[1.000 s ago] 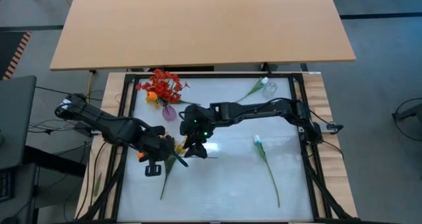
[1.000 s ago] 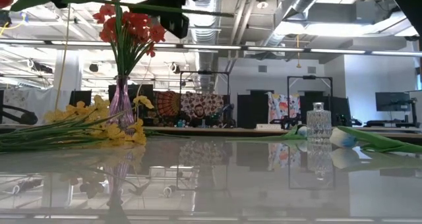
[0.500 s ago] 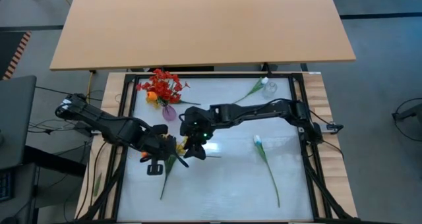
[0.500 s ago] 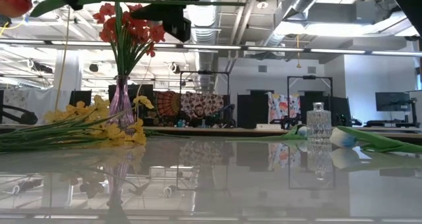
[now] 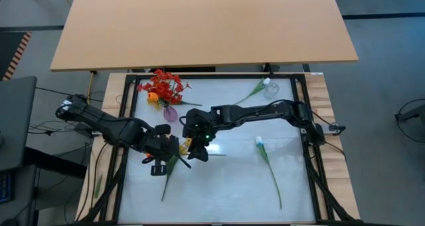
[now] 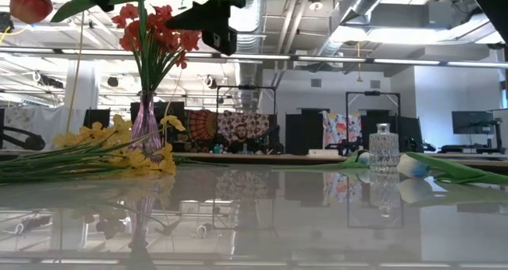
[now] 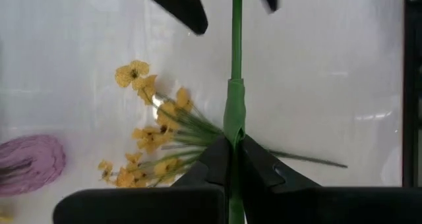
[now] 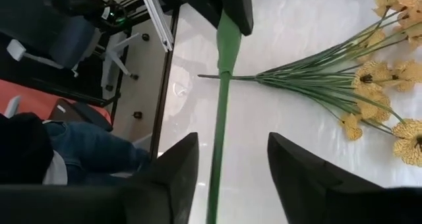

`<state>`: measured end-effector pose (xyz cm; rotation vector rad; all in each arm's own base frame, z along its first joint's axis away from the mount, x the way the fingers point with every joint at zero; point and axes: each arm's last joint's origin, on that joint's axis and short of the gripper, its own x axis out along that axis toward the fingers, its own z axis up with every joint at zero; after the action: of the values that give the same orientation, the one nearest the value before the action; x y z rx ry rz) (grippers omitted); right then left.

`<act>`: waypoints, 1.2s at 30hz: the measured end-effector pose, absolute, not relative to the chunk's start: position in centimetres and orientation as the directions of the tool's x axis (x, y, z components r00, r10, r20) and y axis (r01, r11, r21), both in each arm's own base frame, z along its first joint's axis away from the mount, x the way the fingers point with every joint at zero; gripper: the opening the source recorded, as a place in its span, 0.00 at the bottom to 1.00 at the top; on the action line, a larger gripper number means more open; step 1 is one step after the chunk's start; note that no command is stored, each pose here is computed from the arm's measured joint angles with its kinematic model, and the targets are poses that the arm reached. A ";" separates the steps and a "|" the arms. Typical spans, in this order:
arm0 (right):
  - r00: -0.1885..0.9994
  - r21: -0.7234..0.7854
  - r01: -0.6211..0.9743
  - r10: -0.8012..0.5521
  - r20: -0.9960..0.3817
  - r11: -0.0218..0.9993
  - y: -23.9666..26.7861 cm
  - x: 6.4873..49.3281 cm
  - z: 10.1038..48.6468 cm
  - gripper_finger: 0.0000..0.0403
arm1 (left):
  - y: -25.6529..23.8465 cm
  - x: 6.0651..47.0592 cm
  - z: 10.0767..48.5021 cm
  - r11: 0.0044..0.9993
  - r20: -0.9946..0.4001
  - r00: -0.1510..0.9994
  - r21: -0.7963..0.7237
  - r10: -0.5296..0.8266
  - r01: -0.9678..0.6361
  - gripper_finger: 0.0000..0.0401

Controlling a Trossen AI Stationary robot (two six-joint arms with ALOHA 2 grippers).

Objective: Sort flowers into vase by color
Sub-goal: Put the orange tulip into the purple vase

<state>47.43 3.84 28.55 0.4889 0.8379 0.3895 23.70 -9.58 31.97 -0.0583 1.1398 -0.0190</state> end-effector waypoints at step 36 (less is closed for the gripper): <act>0.526 0.477 -0.357 0.595 -0.608 0.803 -5.4 42.4 32.1 0.05 | -4.8 15.0 41.1 0.963 -0.599 0.776 -0.026 0.198 -0.266 0.39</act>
<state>42.37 -5.42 32.06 0.3117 0.8411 0.5799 14.97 -4.76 41.11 -0.1117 0.6346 0.2520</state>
